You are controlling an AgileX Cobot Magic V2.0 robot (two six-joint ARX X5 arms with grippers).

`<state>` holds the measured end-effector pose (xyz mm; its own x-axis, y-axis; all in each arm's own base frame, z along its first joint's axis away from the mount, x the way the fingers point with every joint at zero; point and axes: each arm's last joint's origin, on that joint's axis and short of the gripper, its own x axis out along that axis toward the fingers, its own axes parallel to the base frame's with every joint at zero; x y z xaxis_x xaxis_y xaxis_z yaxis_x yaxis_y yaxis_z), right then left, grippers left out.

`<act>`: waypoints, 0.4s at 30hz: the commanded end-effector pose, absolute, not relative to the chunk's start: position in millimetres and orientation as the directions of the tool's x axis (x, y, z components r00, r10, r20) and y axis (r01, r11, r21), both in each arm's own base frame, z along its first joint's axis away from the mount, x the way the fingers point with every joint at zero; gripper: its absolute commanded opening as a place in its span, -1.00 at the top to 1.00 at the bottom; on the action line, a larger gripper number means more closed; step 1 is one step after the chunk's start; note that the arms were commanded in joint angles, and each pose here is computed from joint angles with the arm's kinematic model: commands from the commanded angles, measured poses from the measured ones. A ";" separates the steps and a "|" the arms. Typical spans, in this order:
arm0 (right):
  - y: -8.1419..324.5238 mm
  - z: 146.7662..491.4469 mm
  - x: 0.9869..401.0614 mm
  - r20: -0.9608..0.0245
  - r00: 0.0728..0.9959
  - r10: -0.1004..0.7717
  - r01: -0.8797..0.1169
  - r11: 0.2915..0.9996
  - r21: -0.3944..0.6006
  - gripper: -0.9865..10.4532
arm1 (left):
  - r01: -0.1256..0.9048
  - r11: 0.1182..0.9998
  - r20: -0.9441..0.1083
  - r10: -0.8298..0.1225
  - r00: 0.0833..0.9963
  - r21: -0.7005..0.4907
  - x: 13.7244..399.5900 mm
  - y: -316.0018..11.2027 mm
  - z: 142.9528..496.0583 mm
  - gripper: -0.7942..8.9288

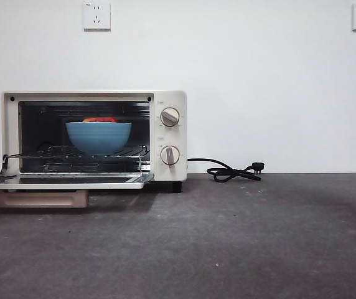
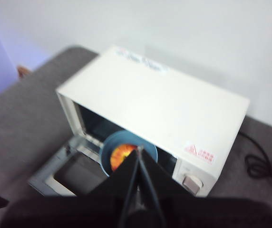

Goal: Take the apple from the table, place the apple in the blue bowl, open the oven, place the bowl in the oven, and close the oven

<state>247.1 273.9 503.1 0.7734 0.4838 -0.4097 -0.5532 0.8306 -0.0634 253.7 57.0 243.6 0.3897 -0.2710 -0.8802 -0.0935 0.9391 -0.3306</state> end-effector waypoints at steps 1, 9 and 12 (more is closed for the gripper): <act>260.4 518.0 225.0 -0.418 0.761 0.497 -0.574 0.816 -0.074 0.85 | -0.160 0.924 -0.893 -0.274 0.357 -0.347 257.5 70.1 230.1 0.85; 235.3 503.0 189.0 -0.606 0.689 0.397 -0.588 0.795 -0.147 0.85 | -0.241 0.851 -0.870 -0.392 0.300 -0.467 276.1 87.8 188.4 0.85; 219.1 484.2 176.9 -0.679 0.651 0.340 -0.576 0.804 -0.149 0.85 | -0.270 0.835 -0.866 -0.398 0.303 -0.479 284.1 91.0 175.7 0.85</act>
<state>178.7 221.5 502.4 0.6879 0.3968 -0.6078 -0.5842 0.7995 -0.1393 283.2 89.4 179.7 0.3040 -0.3908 -0.8688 -0.2422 0.8503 -0.4672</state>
